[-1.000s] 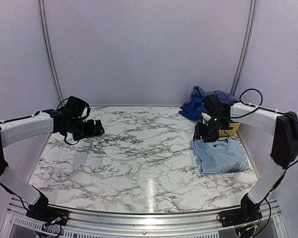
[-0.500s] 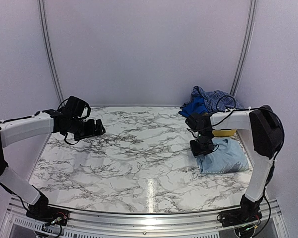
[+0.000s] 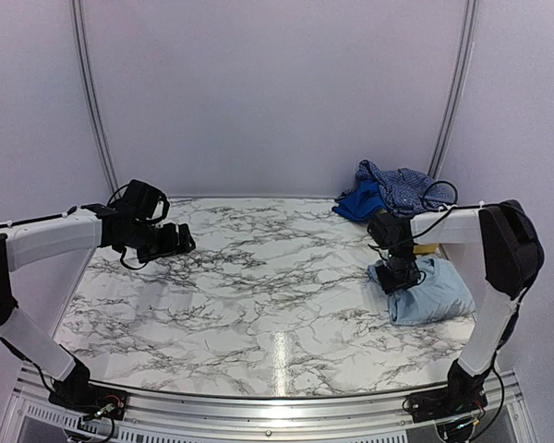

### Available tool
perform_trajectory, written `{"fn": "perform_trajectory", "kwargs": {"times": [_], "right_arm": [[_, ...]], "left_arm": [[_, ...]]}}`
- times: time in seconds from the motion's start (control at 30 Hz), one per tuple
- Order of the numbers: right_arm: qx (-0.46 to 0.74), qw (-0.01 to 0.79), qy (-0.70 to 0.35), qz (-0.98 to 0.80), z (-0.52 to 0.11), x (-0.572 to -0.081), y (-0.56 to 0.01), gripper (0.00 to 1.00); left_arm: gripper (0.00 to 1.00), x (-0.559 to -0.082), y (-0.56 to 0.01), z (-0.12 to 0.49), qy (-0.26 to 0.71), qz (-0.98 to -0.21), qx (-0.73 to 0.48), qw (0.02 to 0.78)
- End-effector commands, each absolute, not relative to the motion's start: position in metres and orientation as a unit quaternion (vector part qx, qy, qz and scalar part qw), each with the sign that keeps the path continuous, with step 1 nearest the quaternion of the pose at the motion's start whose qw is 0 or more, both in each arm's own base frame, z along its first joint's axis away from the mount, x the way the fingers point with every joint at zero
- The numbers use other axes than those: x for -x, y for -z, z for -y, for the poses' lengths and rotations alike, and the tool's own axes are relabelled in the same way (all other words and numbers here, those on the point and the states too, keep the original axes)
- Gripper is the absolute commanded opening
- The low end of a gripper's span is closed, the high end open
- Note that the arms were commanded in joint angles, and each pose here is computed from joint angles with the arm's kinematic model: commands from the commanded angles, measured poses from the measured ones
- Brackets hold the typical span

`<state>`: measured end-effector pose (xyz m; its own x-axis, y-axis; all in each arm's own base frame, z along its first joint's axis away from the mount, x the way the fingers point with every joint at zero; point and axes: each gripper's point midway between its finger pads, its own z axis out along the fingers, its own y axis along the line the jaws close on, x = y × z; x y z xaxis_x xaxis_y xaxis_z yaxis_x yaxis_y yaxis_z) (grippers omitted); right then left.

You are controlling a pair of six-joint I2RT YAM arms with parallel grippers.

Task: Fold and stack the mixed laundry pile
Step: Smooth out the square-folded T-shirt at the corner of the board.

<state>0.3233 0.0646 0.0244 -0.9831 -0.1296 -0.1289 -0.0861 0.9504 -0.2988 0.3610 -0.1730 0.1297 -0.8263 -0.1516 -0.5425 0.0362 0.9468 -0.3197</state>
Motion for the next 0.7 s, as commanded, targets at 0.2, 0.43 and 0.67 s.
{"fn": "perform_trajectory", "kwargs": {"times": [0.2,0.43,0.67], "right_arm": [[0.060,0.144,0.112,-0.981,-0.075,-0.353,-0.095,0.68],[0.045,0.383,0.104,-0.917,-0.082,-0.433,-0.287,0.98],[-0.027,0.443,0.092,-0.891,-0.014,-0.507,-0.340,0.99]], "left_arm": [[0.99,-0.369,-0.143,0.176,0.170,-0.935,0.023,0.312],[0.99,-0.374,-0.179,0.167,0.164,-0.918,0.030,0.361],[0.99,-0.379,-0.201,0.161,0.159,-0.906,0.051,0.389]]}}
